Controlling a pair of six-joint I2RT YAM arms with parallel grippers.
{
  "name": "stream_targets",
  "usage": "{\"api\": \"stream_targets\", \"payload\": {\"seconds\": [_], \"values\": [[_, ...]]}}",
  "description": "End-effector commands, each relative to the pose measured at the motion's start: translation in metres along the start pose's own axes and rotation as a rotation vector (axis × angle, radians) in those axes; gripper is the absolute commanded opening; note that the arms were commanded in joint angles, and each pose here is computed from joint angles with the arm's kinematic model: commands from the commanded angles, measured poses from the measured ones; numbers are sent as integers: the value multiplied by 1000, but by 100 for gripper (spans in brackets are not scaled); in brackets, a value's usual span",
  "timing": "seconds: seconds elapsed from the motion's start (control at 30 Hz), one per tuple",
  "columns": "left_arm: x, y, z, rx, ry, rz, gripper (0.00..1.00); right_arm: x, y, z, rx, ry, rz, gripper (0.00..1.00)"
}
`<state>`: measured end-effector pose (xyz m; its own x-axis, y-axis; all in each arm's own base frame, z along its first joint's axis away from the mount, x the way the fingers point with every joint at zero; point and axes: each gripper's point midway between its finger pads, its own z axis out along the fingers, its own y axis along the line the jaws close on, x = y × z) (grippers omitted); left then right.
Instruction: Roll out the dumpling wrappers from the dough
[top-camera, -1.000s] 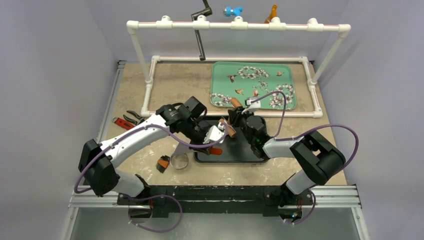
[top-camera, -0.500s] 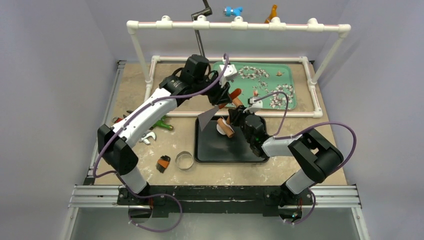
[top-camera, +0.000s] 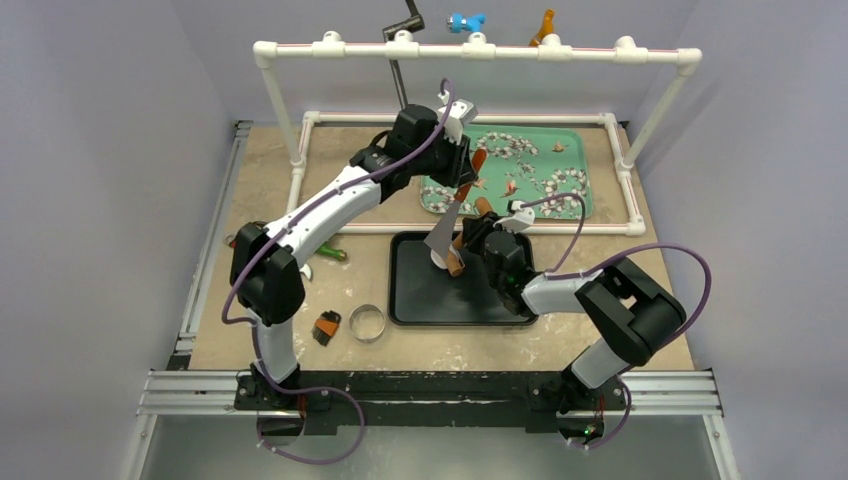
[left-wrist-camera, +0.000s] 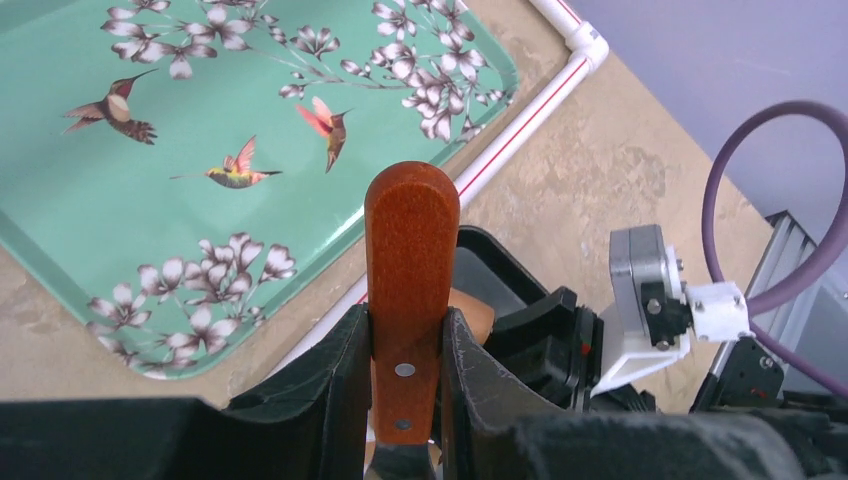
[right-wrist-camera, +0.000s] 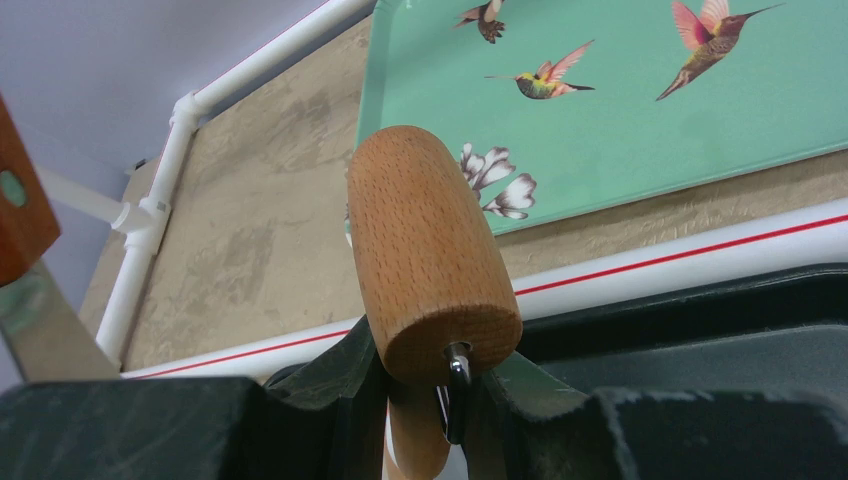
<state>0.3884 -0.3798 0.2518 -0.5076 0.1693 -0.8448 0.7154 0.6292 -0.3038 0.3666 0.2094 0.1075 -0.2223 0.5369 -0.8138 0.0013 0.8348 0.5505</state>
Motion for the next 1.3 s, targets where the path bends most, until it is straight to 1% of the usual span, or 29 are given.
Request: {"api": "stream_targets", "payload": {"seconds": [0.0,0.13,0.3,0.47,0.77,0.83,0.9,1.27], "values": [[-38,-11,10,45,-120,-67,0,6,-19,-1,108,17,-18,0],[-26,-1,25,40,-108,-48,0,4,-18,-3,102,14,-10,0],[-10,-2,33,76,-97,-27,0,5,-15,-3,85,16,-4,0],[7,5,42,78,-84,-10,0,3,-8,-2,59,17,2,0],[16,18,50,72,-103,46,0,-3,0,-5,27,21,14,0],[24,20,51,73,-88,48,0,-4,2,-6,22,21,19,0],[24,22,52,76,-110,67,0,-6,4,-7,14,20,24,0],[49,34,49,66,-74,98,0,-19,5,-12,15,-14,19,0]]}}
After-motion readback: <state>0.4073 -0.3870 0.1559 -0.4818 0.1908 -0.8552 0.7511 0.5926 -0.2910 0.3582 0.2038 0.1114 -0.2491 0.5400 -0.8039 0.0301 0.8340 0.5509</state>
